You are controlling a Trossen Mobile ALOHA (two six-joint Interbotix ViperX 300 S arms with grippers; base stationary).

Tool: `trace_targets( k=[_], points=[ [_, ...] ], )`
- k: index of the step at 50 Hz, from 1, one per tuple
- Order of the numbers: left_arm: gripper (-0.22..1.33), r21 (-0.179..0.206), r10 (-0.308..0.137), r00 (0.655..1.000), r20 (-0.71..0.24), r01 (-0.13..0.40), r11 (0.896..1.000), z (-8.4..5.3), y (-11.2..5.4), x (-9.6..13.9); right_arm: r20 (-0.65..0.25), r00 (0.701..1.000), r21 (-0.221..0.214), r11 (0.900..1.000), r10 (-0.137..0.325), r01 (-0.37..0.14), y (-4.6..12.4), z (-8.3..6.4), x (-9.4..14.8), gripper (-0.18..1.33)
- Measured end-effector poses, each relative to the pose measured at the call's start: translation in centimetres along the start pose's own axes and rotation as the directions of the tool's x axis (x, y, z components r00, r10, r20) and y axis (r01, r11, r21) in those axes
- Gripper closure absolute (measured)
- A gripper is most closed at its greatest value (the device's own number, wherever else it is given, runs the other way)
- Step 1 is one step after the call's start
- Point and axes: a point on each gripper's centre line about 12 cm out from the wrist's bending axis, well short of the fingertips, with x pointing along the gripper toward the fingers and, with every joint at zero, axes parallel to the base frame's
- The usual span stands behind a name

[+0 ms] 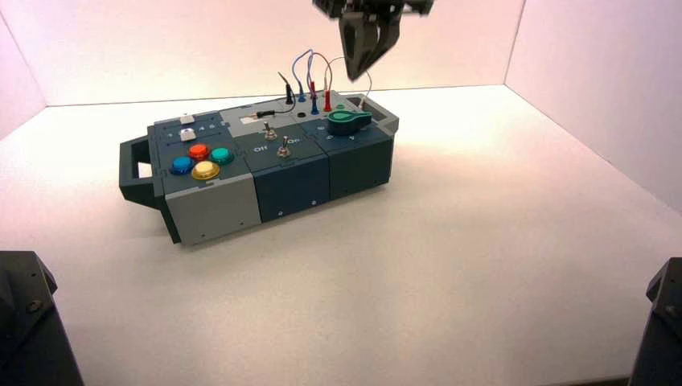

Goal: Turn the knob to position 3.

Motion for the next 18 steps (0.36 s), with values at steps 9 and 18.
trace_targets(
  k=[9,18],
  points=[
    [1.28,0.001,0.002,1.000,0.000,-0.002,1.000,0.0,0.0,0.0,0.063,0.998,-0.016,0.9999,0.001,0.000,0.2,0.6,-1.9,1.29],
    [1.28,0.001,0.002,1.000,0.003,-0.002,1.000,0.0,0.0,-0.1,0.075,0.997,-0.020,0.9998,0.002,-0.001,0.4,0.4,-2.1,1.29]
  ],
)
